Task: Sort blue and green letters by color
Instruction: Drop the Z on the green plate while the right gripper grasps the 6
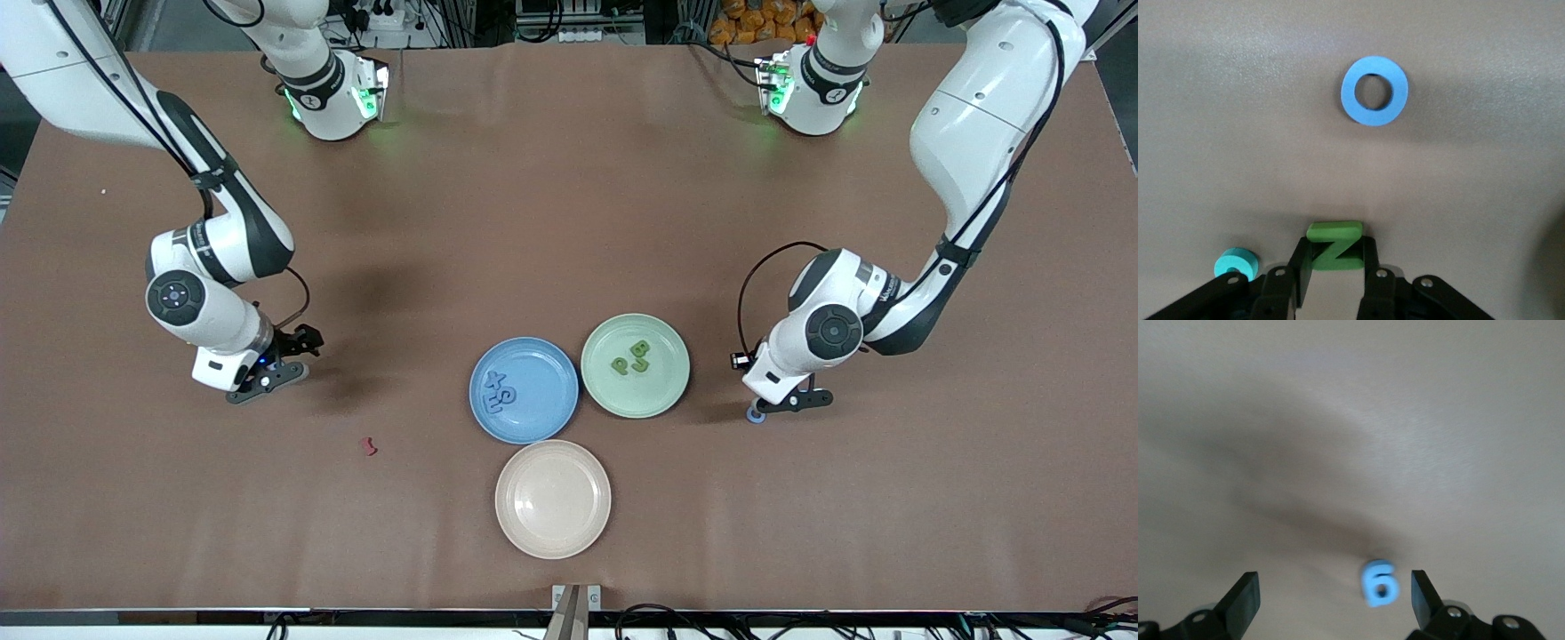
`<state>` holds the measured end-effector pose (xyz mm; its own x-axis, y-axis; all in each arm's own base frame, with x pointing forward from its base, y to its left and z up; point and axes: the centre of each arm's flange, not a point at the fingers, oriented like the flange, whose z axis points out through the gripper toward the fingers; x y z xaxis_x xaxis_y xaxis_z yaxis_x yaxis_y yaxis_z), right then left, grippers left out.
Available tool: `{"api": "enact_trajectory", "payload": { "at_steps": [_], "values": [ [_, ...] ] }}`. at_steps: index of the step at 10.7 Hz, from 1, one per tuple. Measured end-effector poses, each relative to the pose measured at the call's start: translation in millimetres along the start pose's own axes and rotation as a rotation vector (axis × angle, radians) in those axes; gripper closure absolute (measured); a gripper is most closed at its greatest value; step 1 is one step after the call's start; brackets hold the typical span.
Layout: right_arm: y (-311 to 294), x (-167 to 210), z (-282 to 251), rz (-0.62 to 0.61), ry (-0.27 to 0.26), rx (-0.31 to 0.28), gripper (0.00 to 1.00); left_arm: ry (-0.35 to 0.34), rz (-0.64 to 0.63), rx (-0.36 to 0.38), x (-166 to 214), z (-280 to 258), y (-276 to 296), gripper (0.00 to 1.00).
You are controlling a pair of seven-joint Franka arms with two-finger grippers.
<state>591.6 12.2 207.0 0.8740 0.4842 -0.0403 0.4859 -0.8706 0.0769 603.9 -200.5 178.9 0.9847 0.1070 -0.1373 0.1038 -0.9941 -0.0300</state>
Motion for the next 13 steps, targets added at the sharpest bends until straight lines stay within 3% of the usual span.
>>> {"api": "enact_trajectory", "payload": {
  "at_steps": [3, 8, 11, 12, 13],
  "values": [
    [28, -17, 8, -0.129, 0.025, -0.056, 0.0, 0.02, 0.008, -0.014, 1, -10, 8, 0.66],
    [30, -24, 37, -0.154, 0.047, -0.02, 0.0, 0.125, 0.018, -0.105, -15, -86, 82, 0.66],
    [29, -24, 41, -0.159, 0.051, -0.014, 0.0, 0.128, -0.005, -0.13, -45, -90, 146, 0.66],
    [29, -24, 41, -0.16, 0.051, -0.013, 0.07, 0.13, -0.001, -0.139, -47, -90, 159, 0.61],
    [29, -24, 41, -0.16, 0.051, -0.013, 0.22, 0.133, 0.002, -0.147, -46, -91, 164, 0.48]
  ]
}}
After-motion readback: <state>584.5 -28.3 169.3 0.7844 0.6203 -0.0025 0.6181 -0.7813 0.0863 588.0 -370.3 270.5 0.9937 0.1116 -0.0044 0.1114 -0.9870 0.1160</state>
